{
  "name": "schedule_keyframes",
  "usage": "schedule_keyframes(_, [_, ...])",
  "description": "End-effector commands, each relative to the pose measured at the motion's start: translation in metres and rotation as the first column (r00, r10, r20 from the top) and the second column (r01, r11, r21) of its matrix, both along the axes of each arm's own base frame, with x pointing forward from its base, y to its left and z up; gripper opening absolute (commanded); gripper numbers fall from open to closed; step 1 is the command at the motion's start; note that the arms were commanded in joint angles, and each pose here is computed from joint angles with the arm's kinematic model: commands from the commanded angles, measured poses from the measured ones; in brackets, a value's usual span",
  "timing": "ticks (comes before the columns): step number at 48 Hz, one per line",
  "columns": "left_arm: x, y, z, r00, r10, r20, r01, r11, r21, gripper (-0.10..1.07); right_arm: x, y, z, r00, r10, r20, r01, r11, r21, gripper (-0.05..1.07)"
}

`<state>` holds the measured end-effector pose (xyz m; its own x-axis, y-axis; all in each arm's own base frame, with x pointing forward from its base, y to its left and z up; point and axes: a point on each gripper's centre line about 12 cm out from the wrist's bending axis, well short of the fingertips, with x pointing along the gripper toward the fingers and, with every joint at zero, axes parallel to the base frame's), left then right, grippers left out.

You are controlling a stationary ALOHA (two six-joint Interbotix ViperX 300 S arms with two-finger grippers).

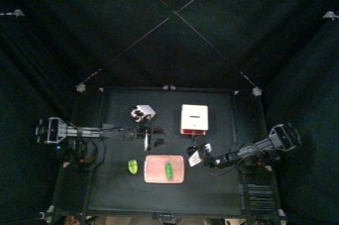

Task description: Grab pea

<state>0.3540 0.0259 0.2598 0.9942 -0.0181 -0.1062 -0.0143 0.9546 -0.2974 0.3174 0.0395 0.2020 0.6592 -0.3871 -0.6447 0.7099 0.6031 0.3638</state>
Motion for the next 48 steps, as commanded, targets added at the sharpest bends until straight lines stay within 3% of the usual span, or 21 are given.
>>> schedule_keyframes(1, [-0.019,-0.013,0.022,0.994,-0.045,0.097,0.043,0.999,0.019,0.86,0.009,0.006,0.015,0.999,-0.002,0.041,0.001,0.999,0.041,0.40])
schedule_keyframes(8, [-0.052,-0.032,0.030,0.983,-0.106,0.149,0.099,0.994,0.056,0.86,0.021,0.012,0.018,0.999,-0.009,0.045,0.006,0.998,0.070,0.40])
schedule_keyframes(17, [-0.091,-0.034,0.033,0.973,-0.118,0.198,0.094,0.988,0.125,0.86,0.034,0.020,0.011,0.999,0.004,0.038,-0.008,0.995,0.103,0.40])
schedule_keyframes(24, [-0.113,-0.034,0.033,0.967,-0.108,0.232,0.078,0.987,0.138,0.86,0.043,0.027,-0.002,1.000,0.004,0.005,-0.005,0.991,0.136,0.41])
schedule_keyframes(48, [-0.123,-0.021,0.020,0.976,-0.035,0.216,0.014,0.995,0.096,0.86,0.061,0.046,-0.035,0.997,0.065,-0.031,-0.056,0.972,0.228,0.58])
